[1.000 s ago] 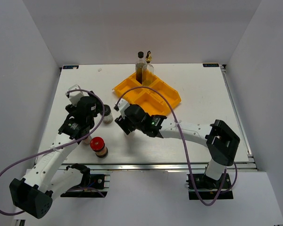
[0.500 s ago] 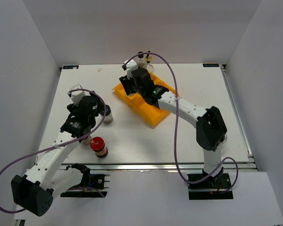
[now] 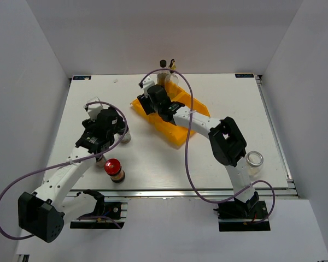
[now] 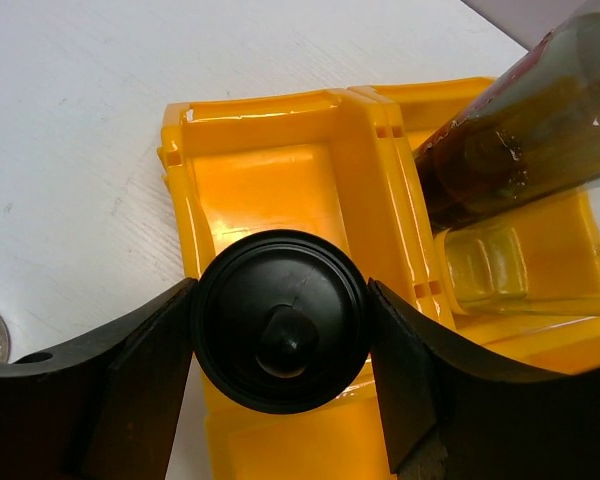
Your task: Organize the condiment bottles
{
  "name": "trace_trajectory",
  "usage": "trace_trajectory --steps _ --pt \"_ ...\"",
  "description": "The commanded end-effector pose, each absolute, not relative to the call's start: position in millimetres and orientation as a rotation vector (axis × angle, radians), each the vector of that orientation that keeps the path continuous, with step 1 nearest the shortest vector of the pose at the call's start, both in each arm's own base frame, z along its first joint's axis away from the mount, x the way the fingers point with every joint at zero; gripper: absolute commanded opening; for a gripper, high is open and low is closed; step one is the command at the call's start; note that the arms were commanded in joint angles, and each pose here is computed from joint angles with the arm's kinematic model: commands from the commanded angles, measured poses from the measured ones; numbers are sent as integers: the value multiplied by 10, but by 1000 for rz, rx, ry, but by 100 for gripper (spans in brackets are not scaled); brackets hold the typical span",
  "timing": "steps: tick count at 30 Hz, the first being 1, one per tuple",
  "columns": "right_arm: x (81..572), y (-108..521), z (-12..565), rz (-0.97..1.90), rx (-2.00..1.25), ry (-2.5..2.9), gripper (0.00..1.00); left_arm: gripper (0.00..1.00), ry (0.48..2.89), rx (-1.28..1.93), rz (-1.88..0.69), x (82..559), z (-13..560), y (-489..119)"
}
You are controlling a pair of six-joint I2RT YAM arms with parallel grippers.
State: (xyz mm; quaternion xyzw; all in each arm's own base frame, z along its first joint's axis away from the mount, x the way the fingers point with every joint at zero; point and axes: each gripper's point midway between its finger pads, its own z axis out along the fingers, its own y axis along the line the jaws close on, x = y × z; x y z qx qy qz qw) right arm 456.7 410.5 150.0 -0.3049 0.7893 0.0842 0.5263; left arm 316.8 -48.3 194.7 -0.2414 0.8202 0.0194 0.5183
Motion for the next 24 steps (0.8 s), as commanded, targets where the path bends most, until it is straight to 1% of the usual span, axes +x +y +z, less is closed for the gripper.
trace_trajectory --steps 1,3,5,6,7,9,12,14,16,19,24 --pt "4738 4143 1806 257 -618 1806 22 98 1970 -556 8 3244 2002 -574" --pt "4758 4115 1729 274 -591 1830 30 98 1985 -544 -3 3271 1981 -614" --pt "4751 4121 1652 295 -601 1845 33 98 1994 -542 -4 3286 1960 -632" --pt "4746 4128 1634 303 -608 1847 41 98 2003 -536 -12 3295 1949 -655" --pt "4735 4140 1604 309 -617 1852 46 98 2003 -535 -16 3307 1948 -666" --pt "4740 4131 1578 306 -618 1856 51 98 2011 -525 -41 3325 1946 -714" --pt "4745 4117 1502 298 -631 1869 56 98 2020 -508 -74 3355 1936 -782" --pt "4752 4120 1505 297 -630 1869 68 98 2028 -496 -76 3361 1941 -799" --pt "4747 4099 1493 285 -633 1878 88 98 2029 -504 -77 3367 1965 -801" --pt "4733 4107 1580 295 -637 1870 89 98 2030 -507 -92 3357 2003 -816" --pt "4620 4106 1978 363 -634 1824 89 98 2057 -522 -73 3295 2011 -785"
